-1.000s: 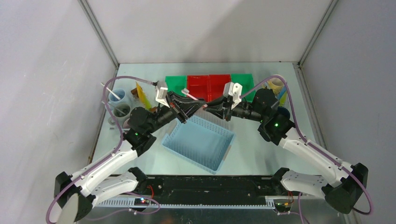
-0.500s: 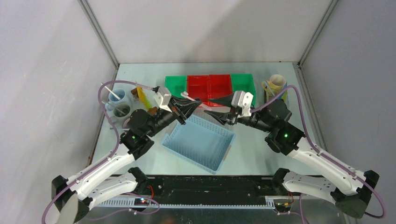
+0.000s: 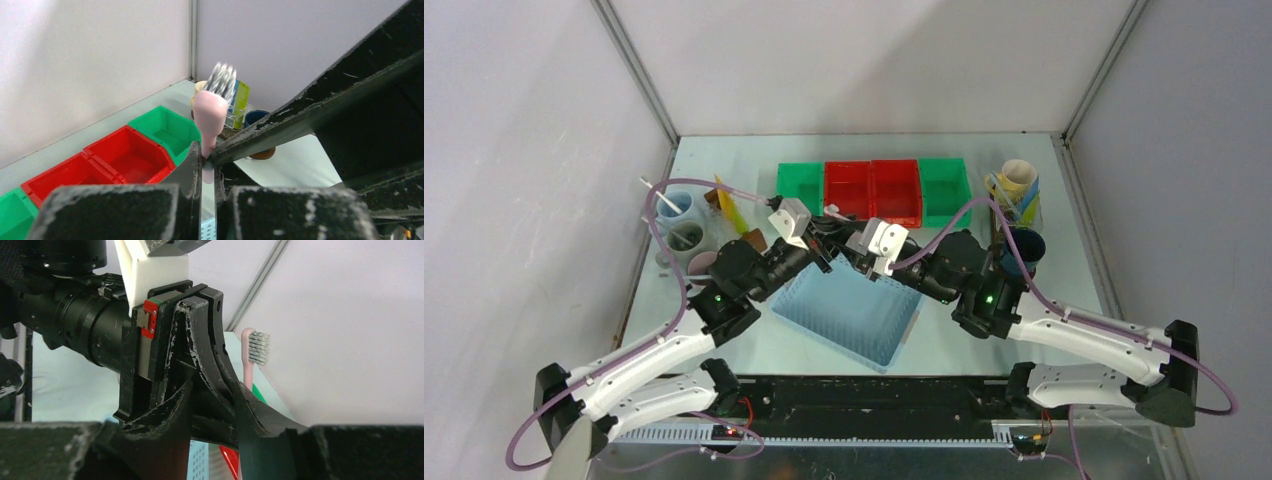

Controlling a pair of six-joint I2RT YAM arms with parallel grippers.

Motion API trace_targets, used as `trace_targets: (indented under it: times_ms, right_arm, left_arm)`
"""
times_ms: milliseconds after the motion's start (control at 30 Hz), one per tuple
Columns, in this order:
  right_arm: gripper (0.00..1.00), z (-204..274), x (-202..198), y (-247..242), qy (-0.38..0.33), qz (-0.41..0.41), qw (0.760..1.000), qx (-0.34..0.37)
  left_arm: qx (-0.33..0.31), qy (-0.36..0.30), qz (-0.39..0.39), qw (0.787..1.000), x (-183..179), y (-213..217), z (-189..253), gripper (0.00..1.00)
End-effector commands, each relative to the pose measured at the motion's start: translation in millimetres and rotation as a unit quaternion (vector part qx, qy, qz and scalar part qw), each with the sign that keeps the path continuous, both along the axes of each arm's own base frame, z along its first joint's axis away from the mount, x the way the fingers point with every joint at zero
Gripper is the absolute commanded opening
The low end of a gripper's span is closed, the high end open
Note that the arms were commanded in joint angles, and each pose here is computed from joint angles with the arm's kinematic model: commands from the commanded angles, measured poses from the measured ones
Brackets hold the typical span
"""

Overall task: Prepare toiletry sets of a toothbrush and toothpaste on the tray
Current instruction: Pick up the toothbrush from the storage box.

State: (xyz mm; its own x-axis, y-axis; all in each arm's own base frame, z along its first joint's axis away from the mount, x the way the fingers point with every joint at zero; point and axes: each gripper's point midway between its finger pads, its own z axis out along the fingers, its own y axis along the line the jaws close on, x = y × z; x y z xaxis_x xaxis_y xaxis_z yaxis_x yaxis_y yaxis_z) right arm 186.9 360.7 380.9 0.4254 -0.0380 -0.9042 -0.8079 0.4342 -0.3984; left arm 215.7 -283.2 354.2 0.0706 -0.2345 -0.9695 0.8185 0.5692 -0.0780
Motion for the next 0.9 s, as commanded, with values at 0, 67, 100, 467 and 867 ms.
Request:
trace_targets:
  times_ms: [0, 67, 100, 467, 867]
  right_arm:
    - [0.36, 42.8, 12.4, -6.0, -0.021, -0.053, 0.997, 0.058]
    - [0.35, 43.2, 15.9, -7.4, -0.018, -0.066, 0.996, 0.063]
    - [0.35, 43.9, 16.8, -8.6, -0.018, -0.071, 0.995, 0.065]
    - [0.36, 52.3, 4.8, -23.4, -0.012, -0.057, 0.996, 0.067]
    - [0.36, 56.2, 9.5, -19.4, -0.010, -0.061, 0.995, 0.083]
  left_arm:
    - [-0.015, -0.037, 0.013, 0.999, -1.4, 2.1, 23.5, 0.00]
    - [-0.015, -0.038, 0.011, 0.999, -2.8, 0.2, 23.1, 0.00]
    - [-0.016, -0.037, 0.012, 0.999, -2.8, -0.4, 22.8, 0.00]
    - [-0.044, -0.004, 0.090, 0.995, 16.3, 21.5, 17.5, 0.00]
    - [-0.035, -0.016, 0.061, 0.997, 8.0, 14.8, 18.3, 0.00]
